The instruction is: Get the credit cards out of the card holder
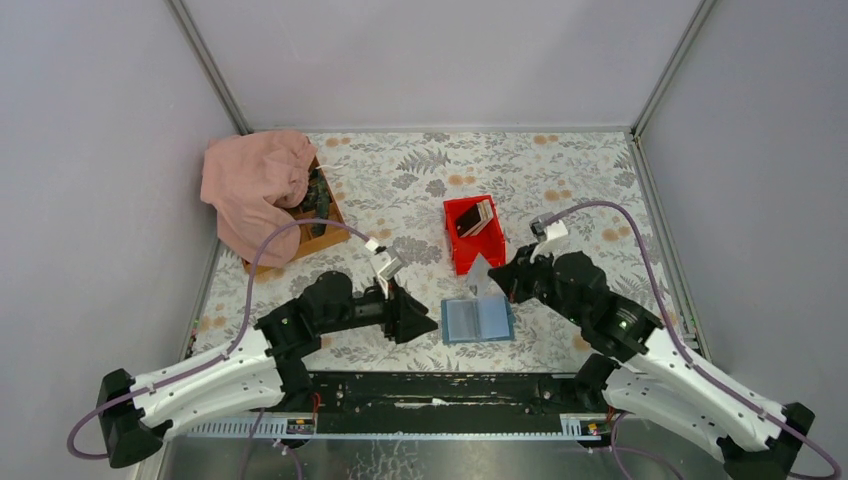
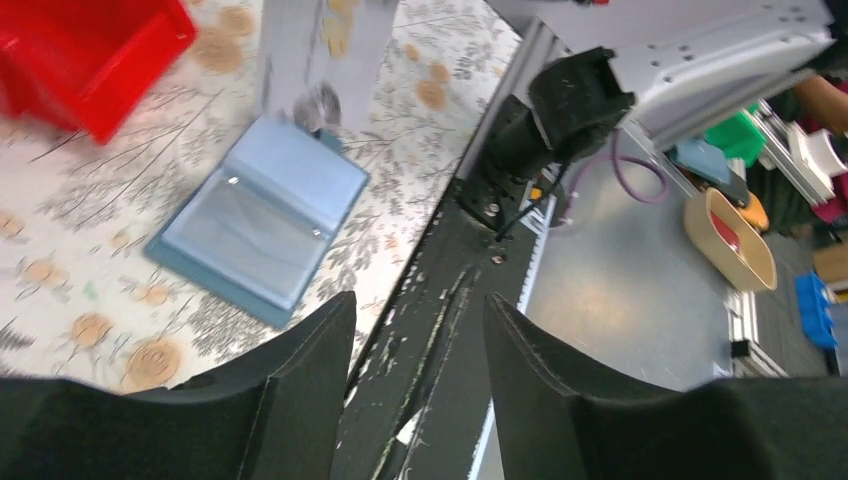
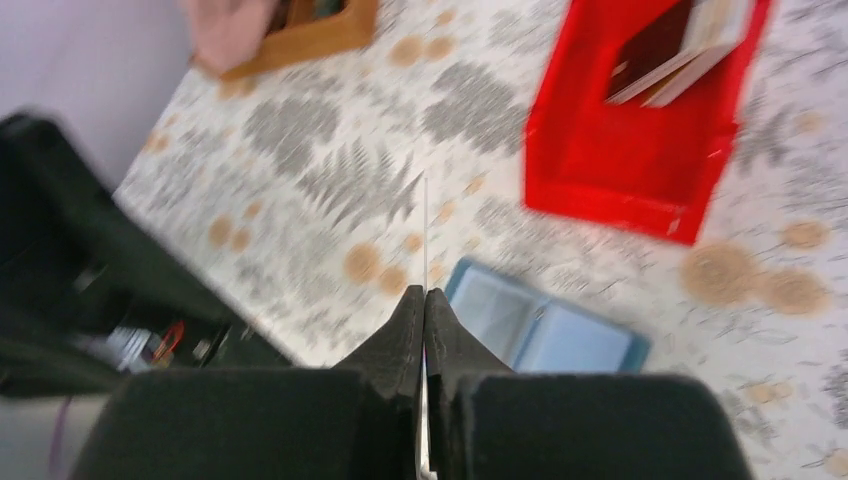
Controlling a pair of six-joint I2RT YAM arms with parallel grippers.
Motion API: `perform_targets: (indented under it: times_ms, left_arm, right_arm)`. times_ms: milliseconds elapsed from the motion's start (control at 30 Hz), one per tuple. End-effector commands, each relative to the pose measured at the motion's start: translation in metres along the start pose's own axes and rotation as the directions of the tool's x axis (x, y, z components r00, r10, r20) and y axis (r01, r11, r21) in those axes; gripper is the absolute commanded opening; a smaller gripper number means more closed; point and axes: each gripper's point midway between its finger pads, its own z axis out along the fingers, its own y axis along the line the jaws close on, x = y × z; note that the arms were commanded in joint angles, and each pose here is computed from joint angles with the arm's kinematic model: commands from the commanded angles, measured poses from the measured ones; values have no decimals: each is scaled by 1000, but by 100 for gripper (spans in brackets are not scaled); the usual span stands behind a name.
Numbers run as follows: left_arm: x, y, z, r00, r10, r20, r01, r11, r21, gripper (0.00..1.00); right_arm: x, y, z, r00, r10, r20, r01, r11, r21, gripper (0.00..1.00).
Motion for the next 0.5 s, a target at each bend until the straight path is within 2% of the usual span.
perform_targets:
  times_ms: [0,133,200,333,467]
  left_arm:
    - [26,41,-13,998,-67,4,66,978,-198,58]
    - [25,57,-20,995,-66,69,82,959,-271,72]
    - [20,63,-25,992,-56,112,88,948,-305,77]
    - [6,72,-36,976,-35,213,110,929,-352,79]
    - [0,76,-41,969,-14,246,108,921,-374,80]
  right_arm:
    - [-69,-36,19,944,-61,324,-15,974,227,0]
    - [-95,-50,33,878,-161,452,11,949,316,0]
    - [-111,-52,41,854,-211,475,30,932,361,0]
    - [-134,-50,68,837,-273,475,61,908,415,0]
    - [-142,-65,103,854,-256,452,21,886,462,0]
